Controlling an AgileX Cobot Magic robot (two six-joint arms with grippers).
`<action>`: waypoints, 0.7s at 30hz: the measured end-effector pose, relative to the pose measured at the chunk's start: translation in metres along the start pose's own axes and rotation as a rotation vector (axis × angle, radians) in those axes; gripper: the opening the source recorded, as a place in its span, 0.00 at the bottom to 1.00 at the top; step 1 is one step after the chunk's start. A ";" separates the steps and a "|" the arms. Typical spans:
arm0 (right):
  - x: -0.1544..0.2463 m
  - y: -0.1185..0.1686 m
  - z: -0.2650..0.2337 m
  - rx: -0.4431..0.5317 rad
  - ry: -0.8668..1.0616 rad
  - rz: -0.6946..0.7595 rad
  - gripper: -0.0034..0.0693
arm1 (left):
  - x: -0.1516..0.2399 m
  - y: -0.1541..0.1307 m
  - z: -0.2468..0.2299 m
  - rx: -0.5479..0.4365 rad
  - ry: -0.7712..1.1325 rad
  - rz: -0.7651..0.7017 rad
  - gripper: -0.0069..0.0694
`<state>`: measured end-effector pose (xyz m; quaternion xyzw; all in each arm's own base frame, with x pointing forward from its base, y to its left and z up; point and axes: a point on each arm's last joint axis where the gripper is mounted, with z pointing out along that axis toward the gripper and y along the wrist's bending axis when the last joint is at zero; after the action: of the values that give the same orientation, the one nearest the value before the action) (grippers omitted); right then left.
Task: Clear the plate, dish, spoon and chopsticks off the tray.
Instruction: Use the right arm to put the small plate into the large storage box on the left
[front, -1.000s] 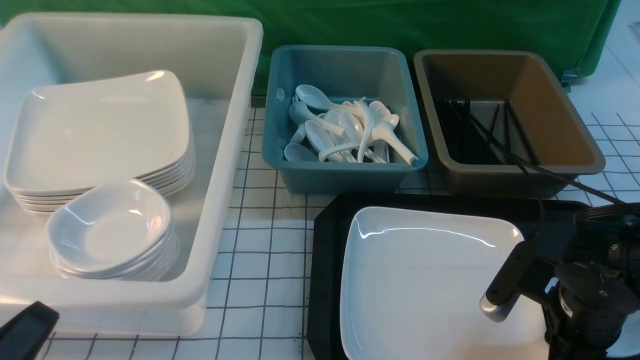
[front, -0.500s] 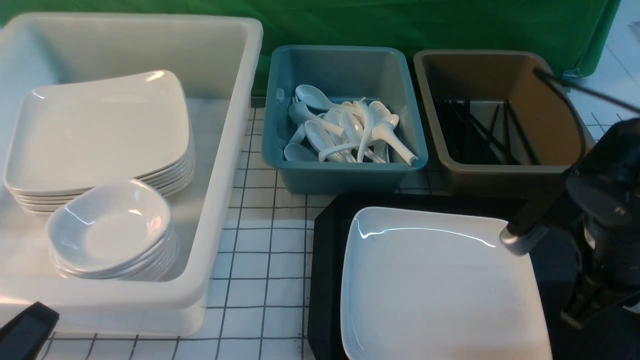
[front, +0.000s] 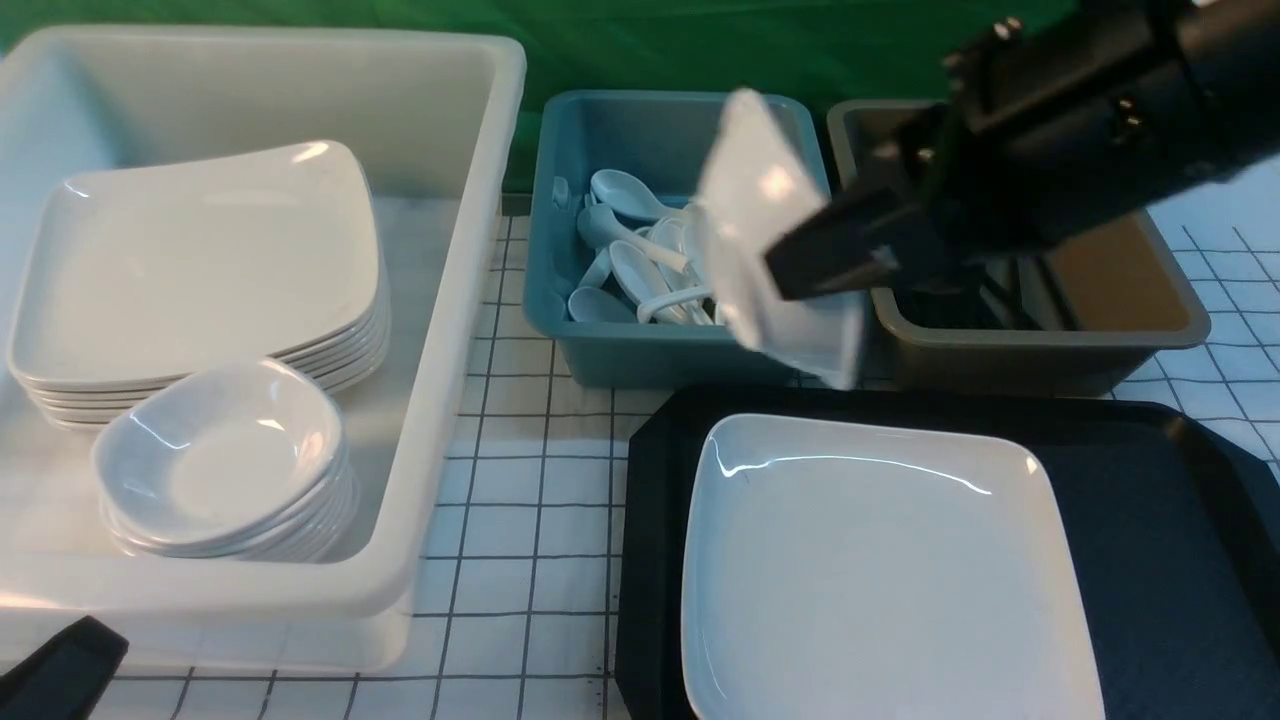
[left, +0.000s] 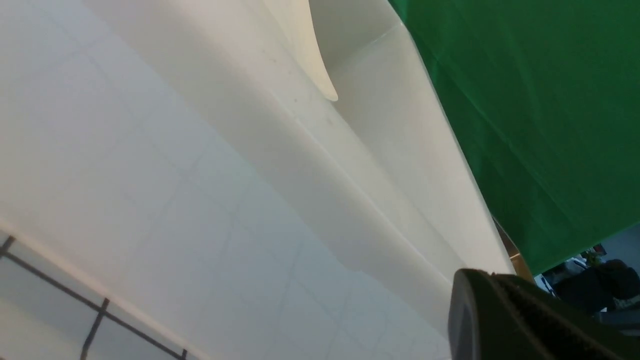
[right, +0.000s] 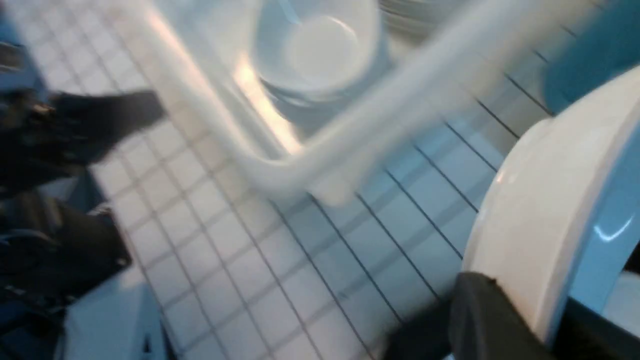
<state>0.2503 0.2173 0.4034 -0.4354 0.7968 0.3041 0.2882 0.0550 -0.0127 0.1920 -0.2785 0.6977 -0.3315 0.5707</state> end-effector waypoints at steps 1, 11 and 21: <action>-0.007 0.005 0.011 -0.040 -0.010 -0.036 0.16 | 0.000 0.000 0.000 0.000 0.000 0.000 0.12; -0.042 0.039 0.130 -0.134 -0.079 -0.395 0.16 | 0.000 0.000 0.000 -0.002 0.002 0.003 0.12; -0.029 0.035 0.238 -0.010 -0.155 -0.544 0.16 | 0.000 0.000 0.000 -0.002 0.002 0.003 0.12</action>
<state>0.2799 0.4226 0.2784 -0.6101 0.6249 0.2519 0.4169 0.0550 -0.0127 0.1917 -0.2778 0.6991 -0.3304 0.5700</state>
